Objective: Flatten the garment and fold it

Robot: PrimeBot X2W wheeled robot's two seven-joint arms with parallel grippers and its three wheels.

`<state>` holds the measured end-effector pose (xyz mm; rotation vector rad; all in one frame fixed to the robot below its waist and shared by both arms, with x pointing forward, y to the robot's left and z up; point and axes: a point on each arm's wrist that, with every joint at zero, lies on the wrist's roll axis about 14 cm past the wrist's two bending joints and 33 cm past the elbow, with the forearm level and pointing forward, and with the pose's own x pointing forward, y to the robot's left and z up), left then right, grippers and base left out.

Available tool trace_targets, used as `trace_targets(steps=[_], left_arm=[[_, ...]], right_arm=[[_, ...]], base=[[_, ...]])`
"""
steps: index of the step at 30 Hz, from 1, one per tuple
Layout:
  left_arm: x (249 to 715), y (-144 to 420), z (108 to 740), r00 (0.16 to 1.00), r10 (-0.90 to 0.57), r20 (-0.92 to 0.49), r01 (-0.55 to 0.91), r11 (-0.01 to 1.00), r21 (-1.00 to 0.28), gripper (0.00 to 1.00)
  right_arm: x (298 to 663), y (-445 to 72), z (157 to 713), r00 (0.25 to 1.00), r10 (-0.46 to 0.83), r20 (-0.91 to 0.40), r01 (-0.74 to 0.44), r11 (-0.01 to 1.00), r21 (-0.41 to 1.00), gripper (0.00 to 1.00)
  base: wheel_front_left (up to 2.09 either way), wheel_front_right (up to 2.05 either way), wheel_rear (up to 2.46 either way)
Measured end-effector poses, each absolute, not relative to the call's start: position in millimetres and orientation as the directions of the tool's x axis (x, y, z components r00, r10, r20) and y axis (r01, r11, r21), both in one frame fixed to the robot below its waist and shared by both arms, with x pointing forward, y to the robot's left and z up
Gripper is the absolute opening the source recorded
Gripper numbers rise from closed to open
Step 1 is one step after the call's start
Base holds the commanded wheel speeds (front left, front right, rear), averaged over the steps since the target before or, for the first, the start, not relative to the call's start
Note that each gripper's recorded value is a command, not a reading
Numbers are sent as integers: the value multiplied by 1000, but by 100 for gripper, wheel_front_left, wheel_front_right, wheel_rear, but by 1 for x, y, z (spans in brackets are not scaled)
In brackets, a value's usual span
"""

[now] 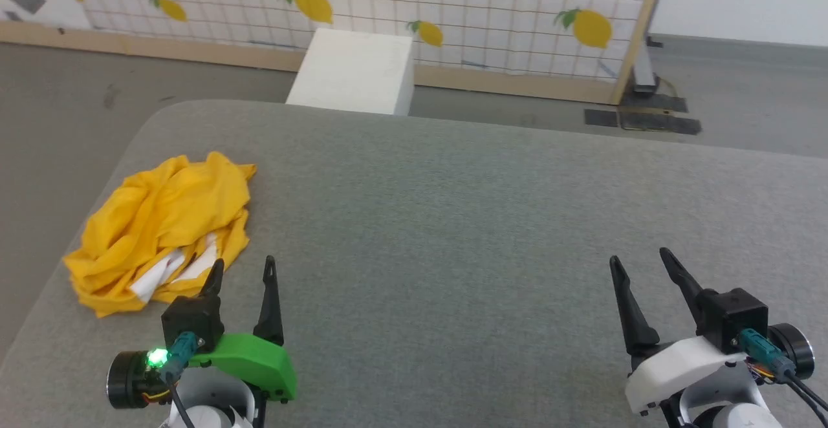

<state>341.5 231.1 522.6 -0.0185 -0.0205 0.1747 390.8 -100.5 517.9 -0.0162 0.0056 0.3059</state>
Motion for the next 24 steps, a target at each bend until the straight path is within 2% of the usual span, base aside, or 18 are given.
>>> trace_targets(steps=[8,24], left_arm=[[323,257,521,964,266,25,-265,964,-33,100],[300,283,515,930,366,19,-365,929,-58,100]], right_arm=[[397,-70,515,924,381,-8,-381,924,0,100],[404,-38,513,888,461,0,-460,887,27,100]], base=[[-3,-3,-3],[0,0,0]])
